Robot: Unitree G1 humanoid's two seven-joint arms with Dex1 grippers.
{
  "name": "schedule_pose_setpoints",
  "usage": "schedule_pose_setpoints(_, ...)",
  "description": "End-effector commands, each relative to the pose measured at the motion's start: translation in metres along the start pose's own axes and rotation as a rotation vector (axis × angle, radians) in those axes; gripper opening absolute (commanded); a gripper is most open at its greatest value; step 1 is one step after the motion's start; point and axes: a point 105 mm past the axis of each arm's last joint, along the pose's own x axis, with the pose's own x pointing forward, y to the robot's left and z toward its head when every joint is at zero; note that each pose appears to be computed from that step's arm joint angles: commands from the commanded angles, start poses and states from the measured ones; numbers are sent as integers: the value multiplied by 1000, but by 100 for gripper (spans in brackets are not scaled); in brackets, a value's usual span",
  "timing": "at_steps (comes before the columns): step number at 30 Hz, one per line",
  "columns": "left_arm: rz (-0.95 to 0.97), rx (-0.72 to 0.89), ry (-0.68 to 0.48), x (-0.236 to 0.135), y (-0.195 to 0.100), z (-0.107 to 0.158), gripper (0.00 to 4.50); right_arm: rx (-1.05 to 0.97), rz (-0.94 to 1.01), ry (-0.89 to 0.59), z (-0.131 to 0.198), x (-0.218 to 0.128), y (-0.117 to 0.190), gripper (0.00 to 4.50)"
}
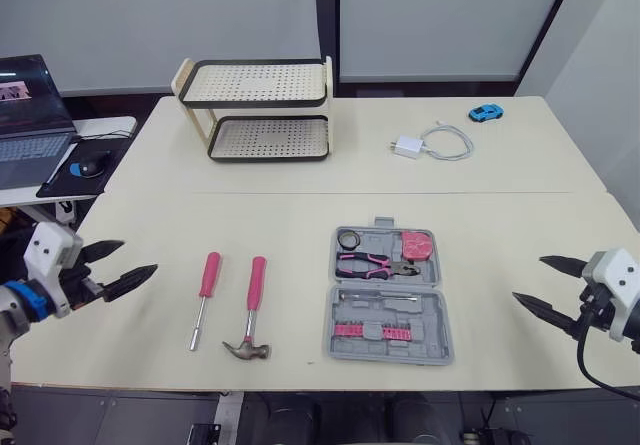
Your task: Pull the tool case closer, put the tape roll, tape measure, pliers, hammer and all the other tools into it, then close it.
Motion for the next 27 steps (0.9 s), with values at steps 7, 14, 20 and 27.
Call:
schedule_pose_setpoints(7, 59, 26, 44, 0, 10, -7, 450, 10, -123, 26, -18, -15, -18, 447)
schedule_pose_setpoints(14, 142, -17, -2, 3, 18, 1, 450, -25, -119, -29, -2, -6, -19, 447)
schedule_pose_setpoints(20, 270, 42, 29, 4, 24, 0, 450, -64, 15, -148, 38, 22, 5, 447)
schedule_pose_setpoints(27, 215, -11, 4, -4, 18, 0, 450, -108, 353, -309, 97, 56, 76, 447)
